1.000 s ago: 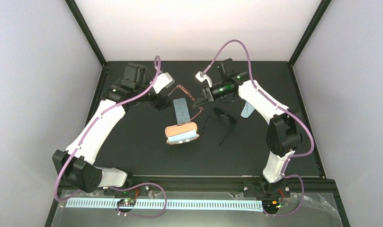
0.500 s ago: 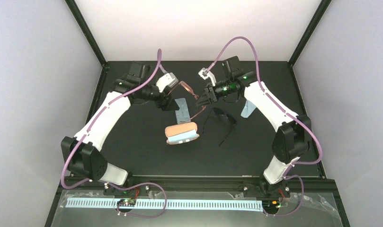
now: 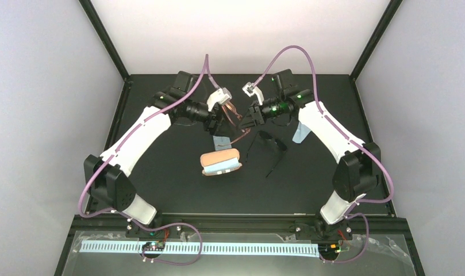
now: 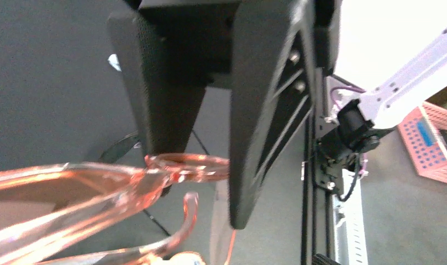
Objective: Organize the sunglasses
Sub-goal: Fold the sunglasses.
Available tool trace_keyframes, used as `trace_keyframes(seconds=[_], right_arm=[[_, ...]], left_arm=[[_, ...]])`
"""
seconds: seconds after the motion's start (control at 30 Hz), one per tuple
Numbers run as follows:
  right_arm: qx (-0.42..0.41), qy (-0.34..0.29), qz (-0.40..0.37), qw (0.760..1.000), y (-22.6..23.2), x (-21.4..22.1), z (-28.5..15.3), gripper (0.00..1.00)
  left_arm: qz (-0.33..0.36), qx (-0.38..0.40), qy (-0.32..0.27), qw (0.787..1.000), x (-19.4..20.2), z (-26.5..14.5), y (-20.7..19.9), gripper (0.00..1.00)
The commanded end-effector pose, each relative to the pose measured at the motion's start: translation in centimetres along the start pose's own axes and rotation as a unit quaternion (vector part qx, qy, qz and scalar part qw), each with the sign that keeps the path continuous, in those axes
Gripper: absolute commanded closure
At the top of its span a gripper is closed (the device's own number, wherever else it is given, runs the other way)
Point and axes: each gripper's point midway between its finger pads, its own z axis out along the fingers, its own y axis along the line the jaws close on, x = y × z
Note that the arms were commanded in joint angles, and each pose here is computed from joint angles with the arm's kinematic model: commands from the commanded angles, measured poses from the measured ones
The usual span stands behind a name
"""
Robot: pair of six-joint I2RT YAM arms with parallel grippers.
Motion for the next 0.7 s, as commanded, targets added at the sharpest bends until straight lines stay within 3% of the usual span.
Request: trace_keyframes(seconds=[0.0,0.33,0.53,0.67], right_arm=[[0.003,-0.007,-0.015,1.0,0.3,0.1,-0.3,0.78],[-0.006,0.006,-0.032,0.999,0.9,1.0,-0.6,0.78],[-0.003,0.015,-0.033,0.999,0.6,1.8,-1.1,0.78],[-0.042,0.033,-0.034,0.998,1.7,2.9,-0.9,0.78]], left_arm=[[0.026,0.076,-0.04,0.996,-2.9,-0.3,-3.1,0.17],[0.073,0.066,-0.02,0.995,-1.0,-0.8,-3.9,0.12],[0.151,-0.04,0.041,0.987,2.5,-3.2,-2.7,0.1],[0.256,-0.125,0.041,0.958,3.3,-5.4,-2.1,0.07]])
